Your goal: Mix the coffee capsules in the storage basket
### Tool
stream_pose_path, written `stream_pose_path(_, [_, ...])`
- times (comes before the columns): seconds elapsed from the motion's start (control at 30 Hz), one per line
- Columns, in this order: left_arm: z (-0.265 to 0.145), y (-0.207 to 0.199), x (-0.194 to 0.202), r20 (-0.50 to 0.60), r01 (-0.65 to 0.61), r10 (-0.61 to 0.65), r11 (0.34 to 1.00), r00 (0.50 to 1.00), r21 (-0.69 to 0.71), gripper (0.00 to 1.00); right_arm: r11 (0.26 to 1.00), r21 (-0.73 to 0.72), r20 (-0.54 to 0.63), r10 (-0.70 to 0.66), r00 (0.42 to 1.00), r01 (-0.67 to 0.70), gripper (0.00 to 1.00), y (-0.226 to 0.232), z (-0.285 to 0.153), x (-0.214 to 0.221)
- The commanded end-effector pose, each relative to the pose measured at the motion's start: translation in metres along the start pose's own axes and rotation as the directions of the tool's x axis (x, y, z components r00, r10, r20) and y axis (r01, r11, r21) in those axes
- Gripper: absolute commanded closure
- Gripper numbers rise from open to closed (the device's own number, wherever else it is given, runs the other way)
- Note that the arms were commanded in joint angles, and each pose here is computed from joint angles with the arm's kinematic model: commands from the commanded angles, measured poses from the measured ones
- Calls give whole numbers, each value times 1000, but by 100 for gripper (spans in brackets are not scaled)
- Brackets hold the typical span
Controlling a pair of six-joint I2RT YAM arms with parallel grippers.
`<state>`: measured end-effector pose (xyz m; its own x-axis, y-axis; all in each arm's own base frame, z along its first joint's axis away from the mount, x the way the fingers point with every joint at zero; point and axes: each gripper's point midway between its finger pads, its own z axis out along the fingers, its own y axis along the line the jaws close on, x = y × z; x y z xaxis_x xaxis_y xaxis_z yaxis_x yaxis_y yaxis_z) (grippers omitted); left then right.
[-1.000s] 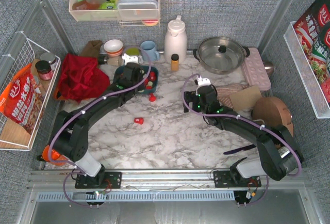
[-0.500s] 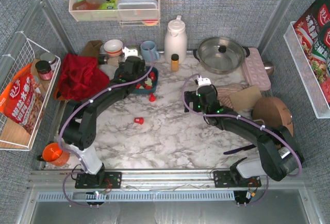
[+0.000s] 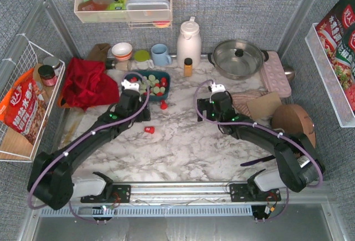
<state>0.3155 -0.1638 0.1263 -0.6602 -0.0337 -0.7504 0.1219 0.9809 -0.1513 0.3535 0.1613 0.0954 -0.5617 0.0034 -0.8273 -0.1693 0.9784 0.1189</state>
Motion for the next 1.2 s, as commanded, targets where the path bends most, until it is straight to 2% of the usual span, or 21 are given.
stream_pose_path(0.0, [-24, -5, 47, -135, 63, -55, 997, 989, 54, 25, 1000, -10, 13, 5, 1000, -5, 1, 3, 1, -6])
stream_pose_path(0.13, [-35, -11, 71, -172, 114, -94, 988, 980, 107, 24, 1000, -10, 13, 2, 1000, -2, 1, 4, 1, -6])
stream_pose_path(0.33, [-31, -15, 91, -188, 115, -88, 984, 978, 138, 20, 1000, -9, 2, -5, 1000, 5, 1, 4, 3, -4])
stream_pose_path(0.37, [-28, -14, 94, -187, 106, -79, 984, 979, 140, 18, 1000, -9, 0, -6, 1000, 6, 1, 4, 4, -3])
stream_pose_path(0.4, [-25, -14, 95, -181, 97, -70, 985, 981, 142, 7, 1000, -10, 0, -8, 1000, 8, 1, 4, 4, -3])
stream_pose_path(0.43, [-22, -13, 95, -174, 87, -61, 986, 983, 141, 1, 1000, -12, -1, -9, 1000, 9, 1, 4, 4, -3])
stream_pose_path(0.67, [5, -12, 96, -152, -1, 21, 991, 988, 133, 1, 1000, -16, -8, -13, 1000, 13, 1, 5, 5, -1])
stream_pose_path(0.83, [24, -5, 102, -146, -65, 79, 993, 986, 99, 10, 1000, -14, -11, -18, 1000, 18, 1, 5, 5, -1])
stream_pose_path(0.93, [31, 1, 105, -142, -92, 102, 993, 985, 74, 19, 1000, -15, -12, -20, 1000, 20, 1, 5, 5, -1])
stream_pose_path(1.07, [35, 3, 103, -113, -113, 120, 991, 986, 71, 37, 1000, -14, -14, -21, 1000, 20, 1, 5, 6, -1])
stream_pose_path(1.17, [38, 4, 101, -89, -121, 127, 990, 988, 67, 39, 1000, -15, -18, -21, 1000, 21, 1, 5, 6, 0])
